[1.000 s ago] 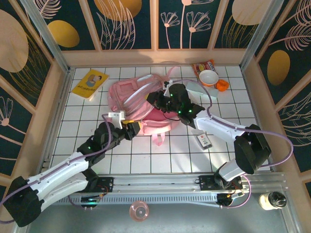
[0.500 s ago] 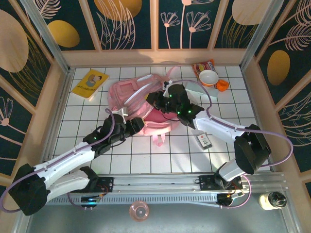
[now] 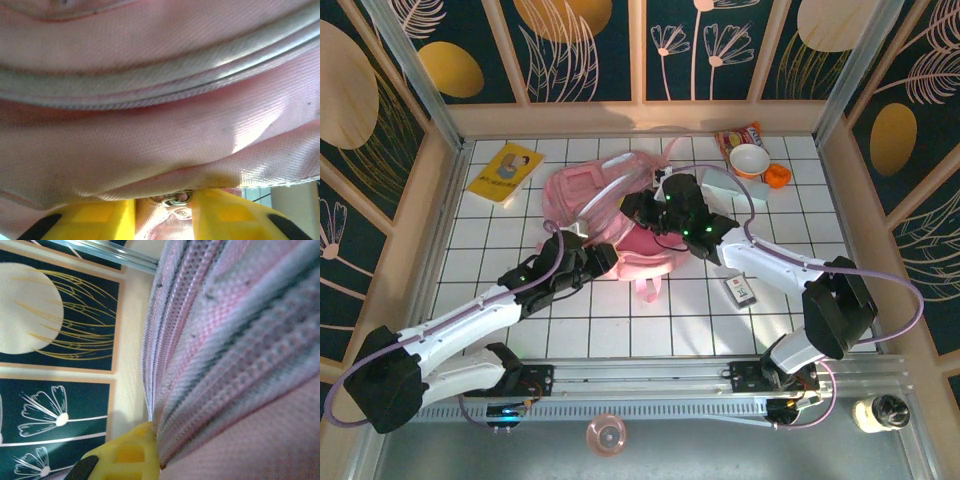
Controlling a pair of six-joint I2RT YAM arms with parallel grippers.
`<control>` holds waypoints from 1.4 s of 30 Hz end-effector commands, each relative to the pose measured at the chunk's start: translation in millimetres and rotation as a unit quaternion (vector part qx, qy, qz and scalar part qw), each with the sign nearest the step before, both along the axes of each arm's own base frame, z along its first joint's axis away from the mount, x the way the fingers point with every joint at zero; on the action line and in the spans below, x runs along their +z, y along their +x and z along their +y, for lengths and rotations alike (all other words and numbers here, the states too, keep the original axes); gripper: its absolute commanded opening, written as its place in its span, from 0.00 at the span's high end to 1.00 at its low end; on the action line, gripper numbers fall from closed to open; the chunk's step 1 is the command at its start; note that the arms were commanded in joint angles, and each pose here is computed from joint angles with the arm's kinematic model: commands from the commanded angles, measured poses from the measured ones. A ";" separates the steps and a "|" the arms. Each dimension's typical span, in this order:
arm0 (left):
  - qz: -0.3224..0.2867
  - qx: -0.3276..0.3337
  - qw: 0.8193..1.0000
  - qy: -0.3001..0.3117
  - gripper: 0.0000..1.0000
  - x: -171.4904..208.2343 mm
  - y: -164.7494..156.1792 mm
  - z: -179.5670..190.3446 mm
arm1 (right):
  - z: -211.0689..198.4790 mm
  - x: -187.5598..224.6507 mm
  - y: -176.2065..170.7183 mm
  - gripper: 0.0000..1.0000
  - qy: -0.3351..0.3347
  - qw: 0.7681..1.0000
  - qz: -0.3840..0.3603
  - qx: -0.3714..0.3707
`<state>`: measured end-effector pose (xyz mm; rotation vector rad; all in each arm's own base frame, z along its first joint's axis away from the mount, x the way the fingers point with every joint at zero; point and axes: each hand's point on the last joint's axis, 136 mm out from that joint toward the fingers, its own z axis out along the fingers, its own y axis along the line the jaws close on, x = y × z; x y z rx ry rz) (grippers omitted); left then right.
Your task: Pack books, pencil case, and school supplies into a backpack
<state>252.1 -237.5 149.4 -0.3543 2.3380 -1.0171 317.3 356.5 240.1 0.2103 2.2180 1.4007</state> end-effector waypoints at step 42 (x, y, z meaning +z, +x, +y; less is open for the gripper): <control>-0.080 0.007 0.990 0.117 0.58 -31.4 -7.2 47.2 | -39.8 164.7 21.4 1.00 0.115 0.980 -0.164 0.018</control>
